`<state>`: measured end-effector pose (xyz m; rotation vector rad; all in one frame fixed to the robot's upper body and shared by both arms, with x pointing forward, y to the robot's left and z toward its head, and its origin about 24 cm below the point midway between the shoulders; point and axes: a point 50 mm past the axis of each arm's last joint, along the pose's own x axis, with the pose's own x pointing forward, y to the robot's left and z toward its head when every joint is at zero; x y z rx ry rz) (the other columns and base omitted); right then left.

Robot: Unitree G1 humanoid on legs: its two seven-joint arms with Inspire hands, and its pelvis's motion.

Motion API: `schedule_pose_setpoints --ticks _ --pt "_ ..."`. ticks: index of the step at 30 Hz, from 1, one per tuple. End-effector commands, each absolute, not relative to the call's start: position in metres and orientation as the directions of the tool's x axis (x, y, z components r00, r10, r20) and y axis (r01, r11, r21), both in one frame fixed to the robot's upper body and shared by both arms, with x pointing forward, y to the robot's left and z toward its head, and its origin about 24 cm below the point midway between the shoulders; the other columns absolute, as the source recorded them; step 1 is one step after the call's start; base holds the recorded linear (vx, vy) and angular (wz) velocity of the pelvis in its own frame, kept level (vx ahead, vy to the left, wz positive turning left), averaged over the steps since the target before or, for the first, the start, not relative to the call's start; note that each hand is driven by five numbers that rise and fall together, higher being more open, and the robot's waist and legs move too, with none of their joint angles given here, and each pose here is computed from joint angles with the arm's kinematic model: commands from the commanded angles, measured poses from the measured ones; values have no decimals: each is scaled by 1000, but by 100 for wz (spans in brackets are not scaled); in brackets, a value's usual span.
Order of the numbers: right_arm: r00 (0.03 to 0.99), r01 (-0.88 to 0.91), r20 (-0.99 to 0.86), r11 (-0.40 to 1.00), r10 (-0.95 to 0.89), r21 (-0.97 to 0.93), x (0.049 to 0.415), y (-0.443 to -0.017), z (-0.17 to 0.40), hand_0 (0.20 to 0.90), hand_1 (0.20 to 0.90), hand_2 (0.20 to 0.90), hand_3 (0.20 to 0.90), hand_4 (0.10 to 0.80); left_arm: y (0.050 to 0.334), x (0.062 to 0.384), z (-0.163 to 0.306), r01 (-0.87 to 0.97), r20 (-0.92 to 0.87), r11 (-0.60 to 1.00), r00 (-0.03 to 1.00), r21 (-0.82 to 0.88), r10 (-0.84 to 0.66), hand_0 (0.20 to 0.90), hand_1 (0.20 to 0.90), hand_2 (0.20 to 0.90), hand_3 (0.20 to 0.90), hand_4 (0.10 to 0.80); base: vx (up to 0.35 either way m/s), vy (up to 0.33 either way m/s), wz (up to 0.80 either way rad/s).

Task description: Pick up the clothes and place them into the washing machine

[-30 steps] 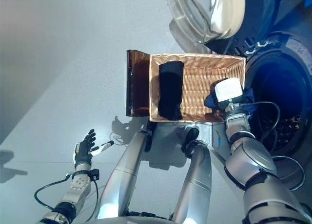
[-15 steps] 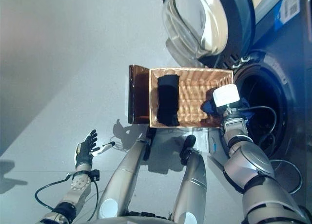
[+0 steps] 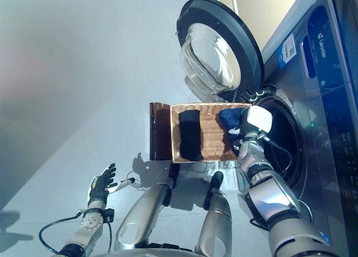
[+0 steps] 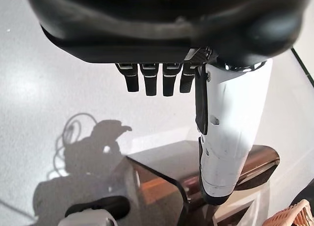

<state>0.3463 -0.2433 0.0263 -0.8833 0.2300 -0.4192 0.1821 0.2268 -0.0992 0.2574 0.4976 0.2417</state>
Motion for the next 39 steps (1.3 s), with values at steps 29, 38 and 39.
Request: schedule_pose_setpoints --ticks 29,38,39 --pt "553 560 -403 -33 -729 828 293 -266 -10 200 200 200 200 300 189 134 -127 -73 -583 983 797 171 160 900 900 900 900 800 5 30 -5" --pt "350 307 -53 62 -935 950 311 -360 142 200 200 200 200 300 186 126 -128 -33 -585 987 802 159 121 900 900 900 900 800 21 45 -9" --pt "317 291 21 118 -948 950 309 -370 169 200 200 200 200 300 188 126 -127 -37 -584 986 802 161 125 900 900 900 900 800 10 42 -9"
